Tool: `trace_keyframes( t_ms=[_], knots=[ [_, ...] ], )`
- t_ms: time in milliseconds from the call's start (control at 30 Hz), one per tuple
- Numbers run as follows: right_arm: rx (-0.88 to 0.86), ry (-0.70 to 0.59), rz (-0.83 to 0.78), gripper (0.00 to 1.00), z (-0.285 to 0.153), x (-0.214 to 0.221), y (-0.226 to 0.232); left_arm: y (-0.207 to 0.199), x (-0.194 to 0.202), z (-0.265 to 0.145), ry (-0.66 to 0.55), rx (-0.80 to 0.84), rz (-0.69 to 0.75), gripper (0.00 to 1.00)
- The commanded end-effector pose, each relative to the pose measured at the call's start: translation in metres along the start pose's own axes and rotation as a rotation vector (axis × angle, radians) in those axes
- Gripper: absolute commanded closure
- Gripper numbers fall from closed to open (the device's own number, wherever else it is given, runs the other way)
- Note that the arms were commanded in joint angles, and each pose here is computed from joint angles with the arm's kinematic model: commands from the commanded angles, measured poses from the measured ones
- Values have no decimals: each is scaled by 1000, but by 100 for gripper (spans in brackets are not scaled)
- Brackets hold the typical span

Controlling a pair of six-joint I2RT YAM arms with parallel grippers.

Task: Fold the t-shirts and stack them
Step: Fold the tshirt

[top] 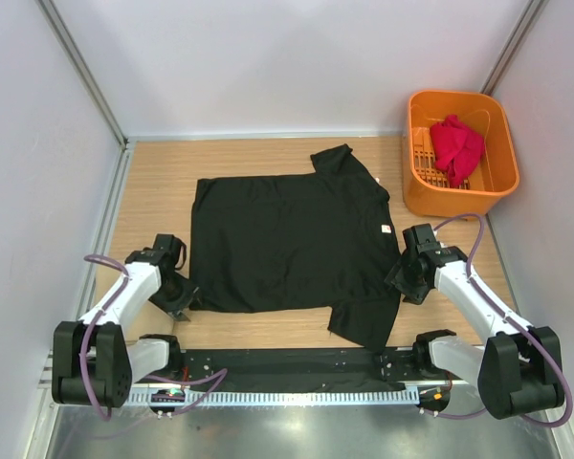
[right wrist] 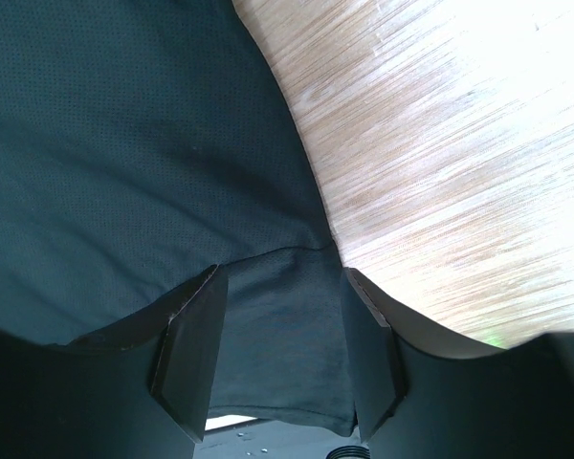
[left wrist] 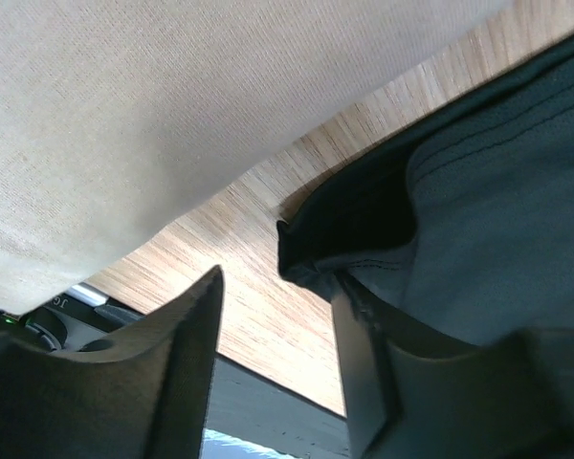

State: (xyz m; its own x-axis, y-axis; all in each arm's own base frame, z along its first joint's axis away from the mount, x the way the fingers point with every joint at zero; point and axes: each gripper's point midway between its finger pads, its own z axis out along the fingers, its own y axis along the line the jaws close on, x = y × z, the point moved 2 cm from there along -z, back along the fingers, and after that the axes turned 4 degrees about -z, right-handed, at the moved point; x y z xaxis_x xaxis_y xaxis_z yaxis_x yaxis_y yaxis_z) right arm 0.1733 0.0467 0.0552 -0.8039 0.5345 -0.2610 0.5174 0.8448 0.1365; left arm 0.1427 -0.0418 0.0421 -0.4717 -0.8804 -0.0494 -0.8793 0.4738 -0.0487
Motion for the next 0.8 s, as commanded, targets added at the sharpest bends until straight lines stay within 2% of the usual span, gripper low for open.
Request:
trace_keyframes(
  t_ms=[0, 67, 133, 200, 267, 367, 433, 600, 767],
  knots=[
    [-9, -2, -4, 44, 0, -2, 2, -4, -8, -1, -38, -5, -10, 48],
    [-15, 1, -3, 43, 1, -1, 3, -7, -7, 3, -30, 11, -12, 50],
    [-13, 4, -3, 44, 2, 0, 2, -7, -4, 0, -12, 21, -8, 69],
    [-7, 11, -8, 43, 3, 1, 1, -3, -2, -5, -3, 3, -8, 81],
    [-4, 9, -11, 43, 4, 0, 1, 3, 1, -10, 2, -13, 8, 80],
    [-4, 16, -13, 43, 5, 0, 2, 8, 1, -16, -12, -26, 19, 67],
    [-5, 15, -16, 44, 6, 0, 3, 11, 2, -20, -19, -27, 20, 62],
    [1, 28, -25, 43, 7, 2, 1, 13, -1, -21, -43, -31, 19, 60],
    [-4, 30, -29, 44, 6, 3, 2, 7, -6, -13, -60, -20, 7, 52]
  ],
)
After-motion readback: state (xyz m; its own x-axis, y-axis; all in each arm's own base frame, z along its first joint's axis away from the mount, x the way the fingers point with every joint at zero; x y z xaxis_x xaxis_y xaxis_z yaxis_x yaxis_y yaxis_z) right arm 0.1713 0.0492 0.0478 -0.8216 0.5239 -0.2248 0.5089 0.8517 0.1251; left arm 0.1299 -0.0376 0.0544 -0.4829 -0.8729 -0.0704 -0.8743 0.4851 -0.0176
